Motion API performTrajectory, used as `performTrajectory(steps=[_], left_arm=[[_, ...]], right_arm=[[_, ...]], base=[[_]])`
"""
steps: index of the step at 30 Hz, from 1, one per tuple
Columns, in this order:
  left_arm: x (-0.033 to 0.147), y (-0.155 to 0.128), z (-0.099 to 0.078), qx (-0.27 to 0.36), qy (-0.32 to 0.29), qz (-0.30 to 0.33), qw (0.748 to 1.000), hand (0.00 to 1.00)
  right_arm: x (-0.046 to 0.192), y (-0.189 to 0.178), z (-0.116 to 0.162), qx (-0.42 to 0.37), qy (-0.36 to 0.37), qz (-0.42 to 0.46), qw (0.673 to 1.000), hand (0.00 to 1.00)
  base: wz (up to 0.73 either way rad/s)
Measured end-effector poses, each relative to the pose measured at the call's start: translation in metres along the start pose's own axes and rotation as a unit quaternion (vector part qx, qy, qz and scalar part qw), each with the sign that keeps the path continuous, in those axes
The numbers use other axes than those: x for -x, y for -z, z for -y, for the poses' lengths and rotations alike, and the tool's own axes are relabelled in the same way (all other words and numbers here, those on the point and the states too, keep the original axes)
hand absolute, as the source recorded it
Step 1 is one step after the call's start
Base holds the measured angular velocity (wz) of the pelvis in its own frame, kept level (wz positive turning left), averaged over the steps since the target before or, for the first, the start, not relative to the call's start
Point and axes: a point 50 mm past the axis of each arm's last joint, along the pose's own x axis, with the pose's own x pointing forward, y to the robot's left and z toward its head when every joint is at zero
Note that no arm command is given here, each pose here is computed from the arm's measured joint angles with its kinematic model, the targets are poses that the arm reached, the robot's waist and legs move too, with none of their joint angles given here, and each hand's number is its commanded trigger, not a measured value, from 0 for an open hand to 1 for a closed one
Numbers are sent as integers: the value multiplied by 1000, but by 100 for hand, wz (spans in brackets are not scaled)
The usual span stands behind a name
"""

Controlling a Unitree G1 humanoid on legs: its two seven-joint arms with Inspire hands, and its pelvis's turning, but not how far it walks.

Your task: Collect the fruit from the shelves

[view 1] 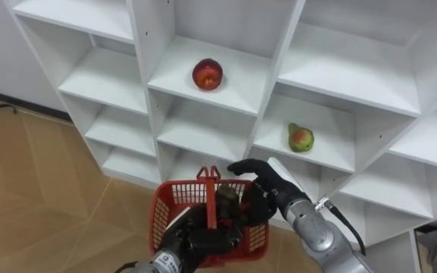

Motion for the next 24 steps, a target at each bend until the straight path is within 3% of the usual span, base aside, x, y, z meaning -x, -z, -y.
performTrajectory(steps=[16, 24], left_arm=[[0, 0, -1, 0, -2, -1, 1000, 100], [-1, -11, -2, -6, -1, 30, 1000, 100]], right_arm=[[0, -2, 1, 15, -7, -1, 1000, 0], [1, -18, 9, 28, 6, 33, 999, 0]], base=[[0], [0]])
